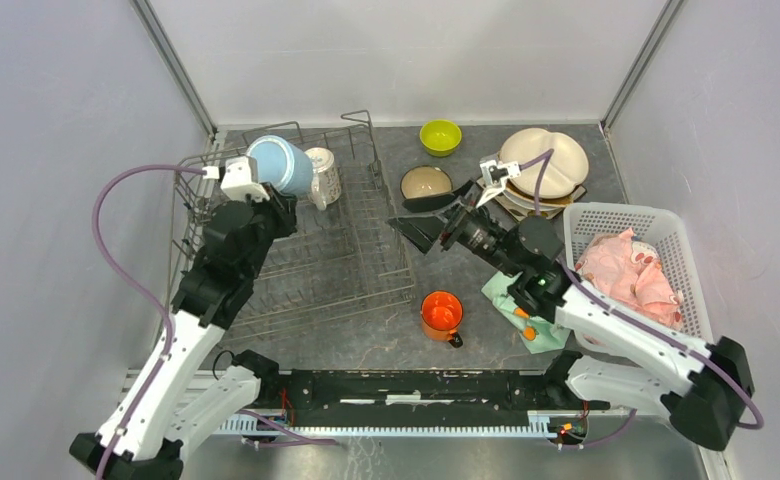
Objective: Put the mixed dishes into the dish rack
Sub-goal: Turn the cup upside down in the dish rack.
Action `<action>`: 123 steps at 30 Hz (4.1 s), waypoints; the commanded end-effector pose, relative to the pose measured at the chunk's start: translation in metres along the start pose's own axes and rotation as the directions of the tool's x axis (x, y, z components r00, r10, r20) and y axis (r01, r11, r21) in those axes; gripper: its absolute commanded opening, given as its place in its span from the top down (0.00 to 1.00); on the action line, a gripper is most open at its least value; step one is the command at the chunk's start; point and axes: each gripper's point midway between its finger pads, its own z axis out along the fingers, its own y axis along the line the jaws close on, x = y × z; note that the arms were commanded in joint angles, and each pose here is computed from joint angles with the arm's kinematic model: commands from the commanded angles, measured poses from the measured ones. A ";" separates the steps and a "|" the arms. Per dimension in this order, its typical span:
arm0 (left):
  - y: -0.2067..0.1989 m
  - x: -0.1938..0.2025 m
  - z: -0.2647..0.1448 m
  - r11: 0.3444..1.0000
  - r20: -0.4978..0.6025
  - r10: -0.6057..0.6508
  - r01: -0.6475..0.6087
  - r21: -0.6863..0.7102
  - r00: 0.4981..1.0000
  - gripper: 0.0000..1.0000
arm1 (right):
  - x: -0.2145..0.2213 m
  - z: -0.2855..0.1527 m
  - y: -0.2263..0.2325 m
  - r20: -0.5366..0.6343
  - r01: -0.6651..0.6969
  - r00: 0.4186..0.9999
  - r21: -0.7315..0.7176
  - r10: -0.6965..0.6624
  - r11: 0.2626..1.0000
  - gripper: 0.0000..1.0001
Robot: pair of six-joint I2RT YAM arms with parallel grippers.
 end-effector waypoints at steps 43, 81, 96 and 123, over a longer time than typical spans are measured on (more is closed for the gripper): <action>0.145 0.030 0.131 0.899 -0.106 0.022 -0.066 -0.434 0.994 0.98 | -0.021 -0.053 -0.013 -0.060 0.280 0.960 0.172 -0.274 0.945 0.02; 0.168 0.079 0.158 0.874 -0.278 -0.055 -0.088 -0.478 0.959 0.58 | -0.005 -0.064 -0.041 -0.121 0.278 0.960 0.274 -0.253 0.921 0.02; 0.125 0.016 0.127 0.918 -0.143 -0.122 0.058 -0.391 0.982 0.46 | 0.015 -0.068 -0.068 -0.184 0.272 0.958 0.358 -0.218 0.893 0.02; 0.064 0.053 0.053 0.989 -0.210 -0.142 0.130 -0.073 0.967 0.00 | 0.134 -0.168 -0.171 -0.746 0.544 0.666 0.490 0.004 0.681 0.42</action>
